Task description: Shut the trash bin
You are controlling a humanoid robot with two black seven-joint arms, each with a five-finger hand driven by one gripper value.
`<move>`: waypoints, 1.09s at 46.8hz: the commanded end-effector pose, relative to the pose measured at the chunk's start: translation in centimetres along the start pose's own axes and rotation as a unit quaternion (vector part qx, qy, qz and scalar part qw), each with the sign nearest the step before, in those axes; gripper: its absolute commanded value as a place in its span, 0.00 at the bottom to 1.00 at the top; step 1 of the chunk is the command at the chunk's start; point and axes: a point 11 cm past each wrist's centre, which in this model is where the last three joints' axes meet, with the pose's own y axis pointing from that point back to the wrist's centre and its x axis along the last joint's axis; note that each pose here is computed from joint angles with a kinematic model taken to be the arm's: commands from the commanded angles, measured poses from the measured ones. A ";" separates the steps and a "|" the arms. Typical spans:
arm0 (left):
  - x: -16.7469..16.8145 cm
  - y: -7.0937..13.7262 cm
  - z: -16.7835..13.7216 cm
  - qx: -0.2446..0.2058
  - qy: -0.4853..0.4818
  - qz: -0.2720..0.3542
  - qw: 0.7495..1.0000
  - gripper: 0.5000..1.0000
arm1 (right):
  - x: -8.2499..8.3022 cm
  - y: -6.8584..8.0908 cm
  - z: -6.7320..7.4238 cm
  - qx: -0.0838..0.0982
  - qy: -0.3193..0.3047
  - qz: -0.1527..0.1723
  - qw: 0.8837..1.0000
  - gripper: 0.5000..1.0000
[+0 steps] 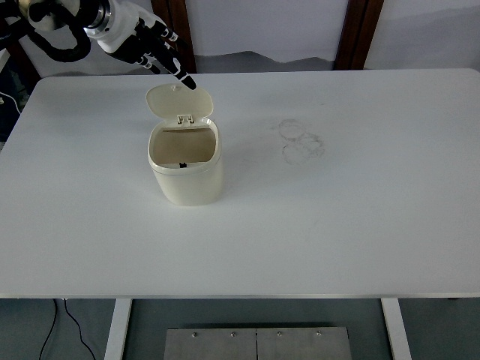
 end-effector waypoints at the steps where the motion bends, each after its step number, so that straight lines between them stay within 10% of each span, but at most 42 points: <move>1: 0.1 0.5 0.7 -0.005 -0.007 0.004 1.000 1.00 | 0.0 0.0 0.1 -0.004 0.000 0.000 1.000 0.99; 51: -1.5 1.5 2.3 -0.021 0.010 -0.057 0.998 1.00 | 0.0 0.0 -0.3 -0.003 0.001 0.000 1.000 0.99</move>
